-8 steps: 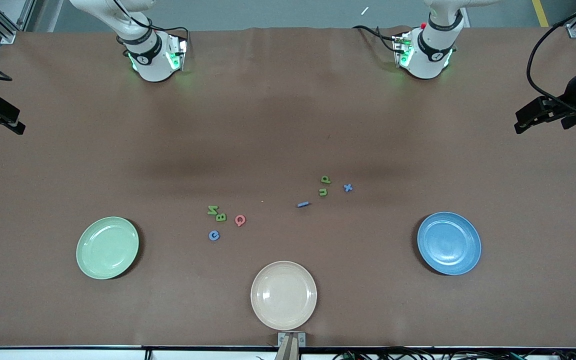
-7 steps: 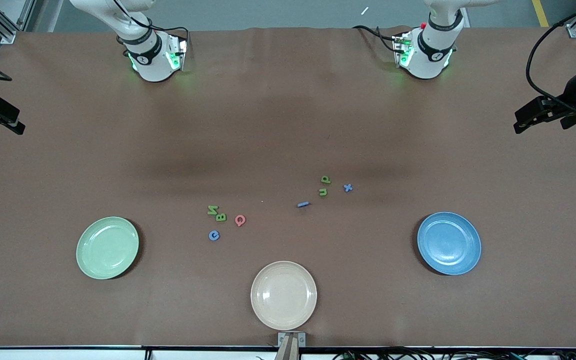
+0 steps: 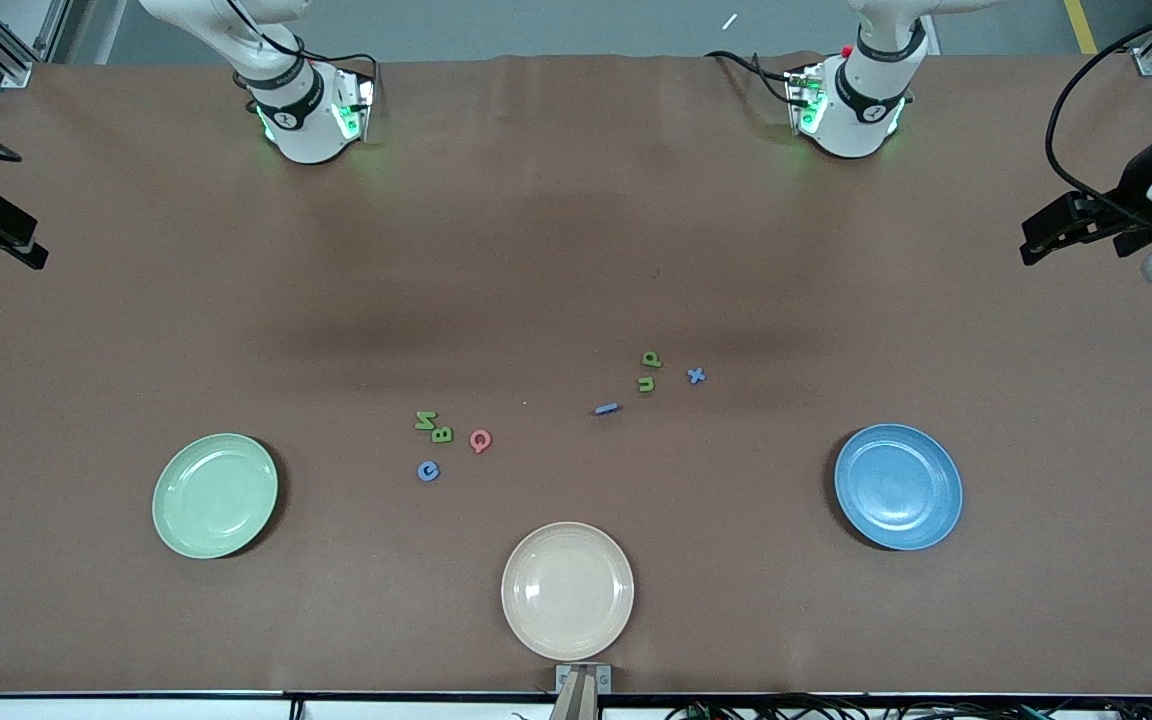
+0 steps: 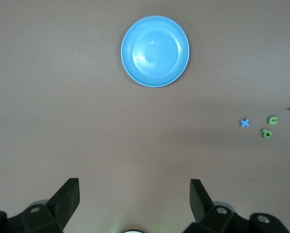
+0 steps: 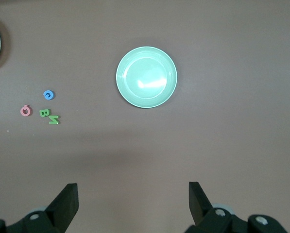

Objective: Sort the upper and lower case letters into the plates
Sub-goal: 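Reach both grippers down toward the scattered foam letters, then grasp the blue C with the right gripper while the left gripper grasps the blue x, then drop the blue x into the blue plate while the right gripper lifts the C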

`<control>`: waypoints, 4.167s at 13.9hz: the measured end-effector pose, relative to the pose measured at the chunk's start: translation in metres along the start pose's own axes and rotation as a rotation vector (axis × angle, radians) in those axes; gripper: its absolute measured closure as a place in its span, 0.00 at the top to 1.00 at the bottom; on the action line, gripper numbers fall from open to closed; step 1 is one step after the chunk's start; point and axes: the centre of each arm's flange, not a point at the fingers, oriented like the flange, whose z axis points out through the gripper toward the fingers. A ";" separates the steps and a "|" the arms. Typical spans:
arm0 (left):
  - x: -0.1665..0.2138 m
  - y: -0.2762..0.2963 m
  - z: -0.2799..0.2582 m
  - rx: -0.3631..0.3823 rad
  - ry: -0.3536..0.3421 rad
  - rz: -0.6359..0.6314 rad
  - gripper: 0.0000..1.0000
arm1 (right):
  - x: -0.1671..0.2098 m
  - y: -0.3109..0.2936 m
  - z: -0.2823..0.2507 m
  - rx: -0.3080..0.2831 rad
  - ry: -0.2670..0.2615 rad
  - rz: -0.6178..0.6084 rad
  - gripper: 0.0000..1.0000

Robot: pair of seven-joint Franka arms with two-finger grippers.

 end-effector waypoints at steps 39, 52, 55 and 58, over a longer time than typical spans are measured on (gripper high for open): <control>-0.017 0.304 0.442 -0.025 -0.033 -0.327 0.26 | 0.102 -0.319 0.492 -0.010 -0.026 0.502 0.67; 0.124 0.071 0.389 -0.074 0.104 -0.409 0.26 | 0.101 -0.322 0.487 -0.025 -0.052 0.518 0.35; 0.128 0.052 0.406 -0.032 0.103 -0.396 0.29 | 0.103 -0.320 0.483 -0.028 -0.042 0.511 0.35; 0.129 0.061 0.402 -0.038 0.111 -0.379 0.59 | 0.116 -0.298 0.458 -0.085 -0.030 0.361 0.35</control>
